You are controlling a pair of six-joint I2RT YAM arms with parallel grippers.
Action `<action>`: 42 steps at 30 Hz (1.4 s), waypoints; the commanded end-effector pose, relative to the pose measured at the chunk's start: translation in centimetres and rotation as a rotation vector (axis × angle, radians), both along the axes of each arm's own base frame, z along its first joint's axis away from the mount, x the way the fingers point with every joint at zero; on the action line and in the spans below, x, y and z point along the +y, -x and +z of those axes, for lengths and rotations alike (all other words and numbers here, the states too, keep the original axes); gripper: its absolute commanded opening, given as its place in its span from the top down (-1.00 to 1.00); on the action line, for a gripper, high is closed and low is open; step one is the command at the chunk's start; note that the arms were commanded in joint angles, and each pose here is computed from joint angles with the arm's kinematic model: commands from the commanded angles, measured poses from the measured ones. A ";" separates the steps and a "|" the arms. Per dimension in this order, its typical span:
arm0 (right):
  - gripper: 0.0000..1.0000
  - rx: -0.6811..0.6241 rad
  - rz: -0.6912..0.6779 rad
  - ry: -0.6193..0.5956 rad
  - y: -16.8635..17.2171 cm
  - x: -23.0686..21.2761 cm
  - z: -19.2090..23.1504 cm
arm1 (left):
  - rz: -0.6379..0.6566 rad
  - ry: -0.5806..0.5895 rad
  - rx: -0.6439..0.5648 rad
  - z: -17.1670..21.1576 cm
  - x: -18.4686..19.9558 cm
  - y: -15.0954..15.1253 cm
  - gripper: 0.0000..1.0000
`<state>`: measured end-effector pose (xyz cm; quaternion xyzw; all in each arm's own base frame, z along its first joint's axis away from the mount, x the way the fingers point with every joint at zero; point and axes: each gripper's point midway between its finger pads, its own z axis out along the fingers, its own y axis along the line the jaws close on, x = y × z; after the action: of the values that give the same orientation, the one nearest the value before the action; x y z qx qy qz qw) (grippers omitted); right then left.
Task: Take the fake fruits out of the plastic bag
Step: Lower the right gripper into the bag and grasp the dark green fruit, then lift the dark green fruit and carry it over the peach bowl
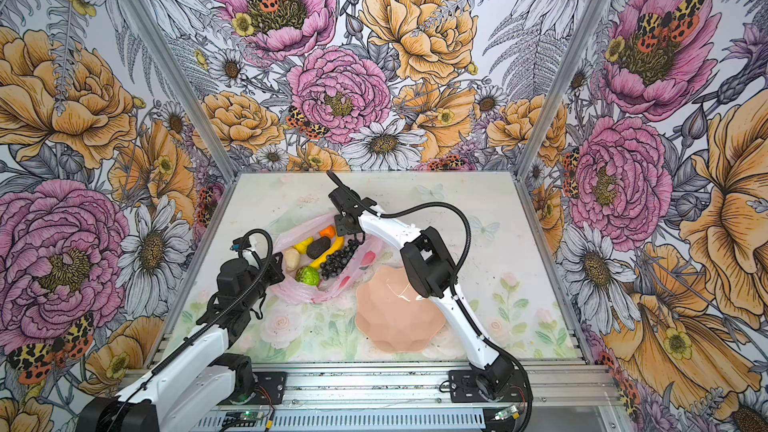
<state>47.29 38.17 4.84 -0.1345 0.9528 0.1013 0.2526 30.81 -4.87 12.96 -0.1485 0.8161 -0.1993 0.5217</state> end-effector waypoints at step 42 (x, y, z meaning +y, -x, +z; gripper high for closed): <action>0.06 0.014 0.125 0.027 15.2 -6.5 9.2 | 0.014 -0.019 -0.028 0.3 0.5 -0.1 1.00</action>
<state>33.17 32.78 12.45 -0.2055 0.9460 0.1008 0.2297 30.81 -4.85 12.98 -0.1488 0.8160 -0.1992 0.5219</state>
